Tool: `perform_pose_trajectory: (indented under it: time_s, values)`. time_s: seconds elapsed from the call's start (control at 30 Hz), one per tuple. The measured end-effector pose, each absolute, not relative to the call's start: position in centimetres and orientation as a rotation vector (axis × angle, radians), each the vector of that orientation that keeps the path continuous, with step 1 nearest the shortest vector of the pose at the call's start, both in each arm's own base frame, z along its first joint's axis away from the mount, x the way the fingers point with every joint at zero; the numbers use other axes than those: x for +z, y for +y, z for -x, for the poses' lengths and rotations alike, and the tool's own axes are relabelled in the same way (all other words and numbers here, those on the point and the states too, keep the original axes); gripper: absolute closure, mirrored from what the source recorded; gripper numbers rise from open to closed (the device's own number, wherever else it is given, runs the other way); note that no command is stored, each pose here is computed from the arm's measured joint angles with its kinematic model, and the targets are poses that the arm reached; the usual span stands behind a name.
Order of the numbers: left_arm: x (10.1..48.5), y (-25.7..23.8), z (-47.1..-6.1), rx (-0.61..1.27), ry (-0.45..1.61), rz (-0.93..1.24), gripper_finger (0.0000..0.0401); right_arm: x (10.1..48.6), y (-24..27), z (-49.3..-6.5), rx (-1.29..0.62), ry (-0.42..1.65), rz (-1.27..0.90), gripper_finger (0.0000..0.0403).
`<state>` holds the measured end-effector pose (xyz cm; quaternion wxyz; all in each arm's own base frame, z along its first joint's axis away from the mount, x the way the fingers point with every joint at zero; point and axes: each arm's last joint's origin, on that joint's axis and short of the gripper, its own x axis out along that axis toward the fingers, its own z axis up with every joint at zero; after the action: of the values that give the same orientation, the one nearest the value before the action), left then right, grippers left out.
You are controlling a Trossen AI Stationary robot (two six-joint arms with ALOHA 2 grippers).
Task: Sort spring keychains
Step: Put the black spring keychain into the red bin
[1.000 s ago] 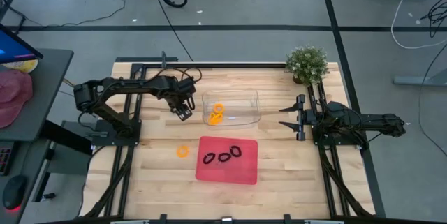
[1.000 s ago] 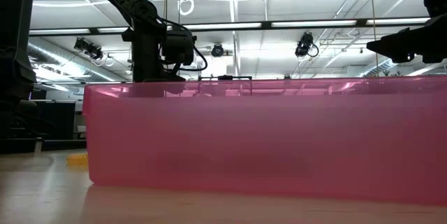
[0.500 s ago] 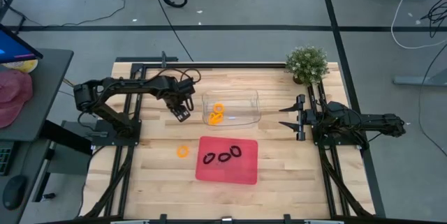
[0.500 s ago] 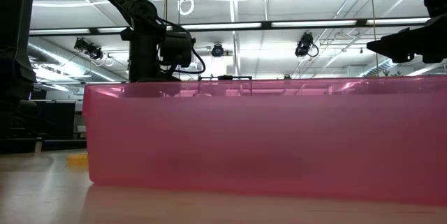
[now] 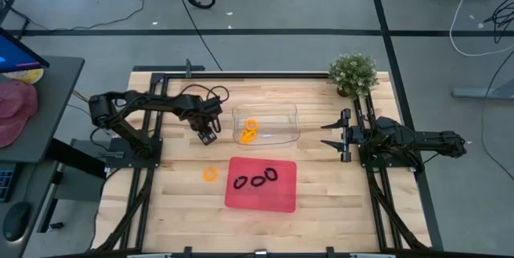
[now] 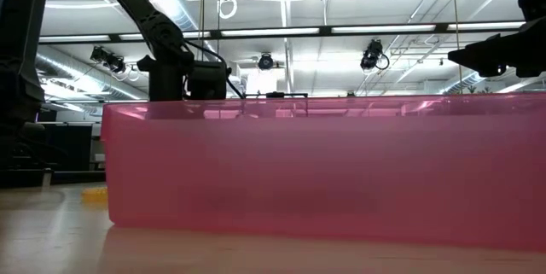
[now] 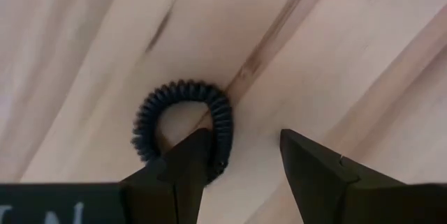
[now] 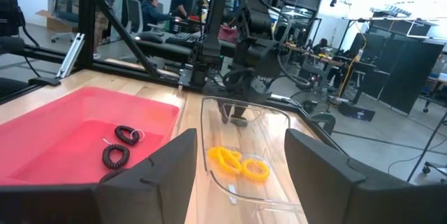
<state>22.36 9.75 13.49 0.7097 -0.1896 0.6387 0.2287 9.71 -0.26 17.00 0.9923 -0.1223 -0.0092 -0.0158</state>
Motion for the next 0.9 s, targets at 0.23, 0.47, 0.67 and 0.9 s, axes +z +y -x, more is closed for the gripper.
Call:
perform_pose_trajectory:
  time_s: [0.23, 0.47, 0.67, 0.9]
  values:
    - [12.9, 9.8, -21.9, 0.503, 1.402, 0.422, 0.0213, 17.0, -0.3, -9.7, -0.032, -0.018, 0.245, 0.0181]
    - [12.8, 9.7, -21.8, 0.506, 1.410, 0.438, 0.0215, 17.0, -0.3, -9.7, -0.032, -0.019, 0.245, 0.0181]
    - [13.0, 9.6, -21.6, 0.478, 1.417, 0.472, 0.0335, 17.0, -0.3, -9.7, -0.032, -0.019, 0.245, 0.0181]
    - [16.9, 8.6, -20.6, 0.472, 1.261, 0.462, 0.0392, 17.0, -0.3, -9.7, -0.032, -0.019, 0.245, 0.0181]
